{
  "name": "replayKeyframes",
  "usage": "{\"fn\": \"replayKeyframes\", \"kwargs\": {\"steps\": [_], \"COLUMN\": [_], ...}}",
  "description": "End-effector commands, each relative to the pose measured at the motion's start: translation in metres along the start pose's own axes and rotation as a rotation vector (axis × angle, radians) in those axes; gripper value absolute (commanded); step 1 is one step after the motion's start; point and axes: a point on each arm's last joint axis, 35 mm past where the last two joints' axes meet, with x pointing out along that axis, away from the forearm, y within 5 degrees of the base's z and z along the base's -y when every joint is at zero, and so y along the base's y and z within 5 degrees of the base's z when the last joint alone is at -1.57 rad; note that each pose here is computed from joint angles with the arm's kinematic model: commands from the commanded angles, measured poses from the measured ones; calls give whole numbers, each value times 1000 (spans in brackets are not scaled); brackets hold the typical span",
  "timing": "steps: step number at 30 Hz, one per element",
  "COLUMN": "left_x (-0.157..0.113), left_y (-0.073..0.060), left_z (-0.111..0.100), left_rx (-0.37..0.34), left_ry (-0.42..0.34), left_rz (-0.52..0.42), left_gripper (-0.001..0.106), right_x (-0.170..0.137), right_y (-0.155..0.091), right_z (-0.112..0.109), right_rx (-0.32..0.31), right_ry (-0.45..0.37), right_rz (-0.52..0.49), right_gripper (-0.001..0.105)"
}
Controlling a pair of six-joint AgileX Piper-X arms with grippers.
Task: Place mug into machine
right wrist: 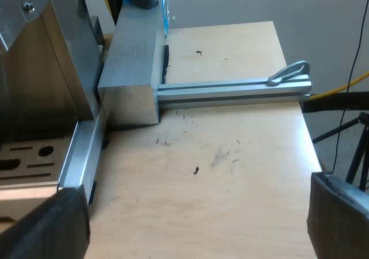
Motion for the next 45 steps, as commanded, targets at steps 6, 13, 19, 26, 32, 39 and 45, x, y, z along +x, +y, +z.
{"fn": "replayKeyframes", "kwargs": {"steps": [6,13,19,26,32,39,45], "left_x": [65,86,90,90,91,91,91], "left_y": [4,8,8,8,8,8,8], "left_z": [-15,-36,-41,-41,-41,-41,-41], "left_rx": [-1,-3,-3,-3,-3,-3,-3], "left_ry": [-47,32,48,48,48,48,48], "left_rz": [10,15,17,17,17,17,17], "left_gripper": [85,85,85,85,85,85,85], "right_x": [29,55,60,60,60,60,60], "right_y": [6,13,13,13,13,13,13], "right_z": [-25,-56,-57,-57,-58,-58,-58], "right_rx": [2,33,35,34,34,34,34], "right_ry": [99,215,191,193,193,193,193], "right_rz": [41,72,65,58,57,57,57], "right_gripper": [78,78,78,78,78,78,78]}}
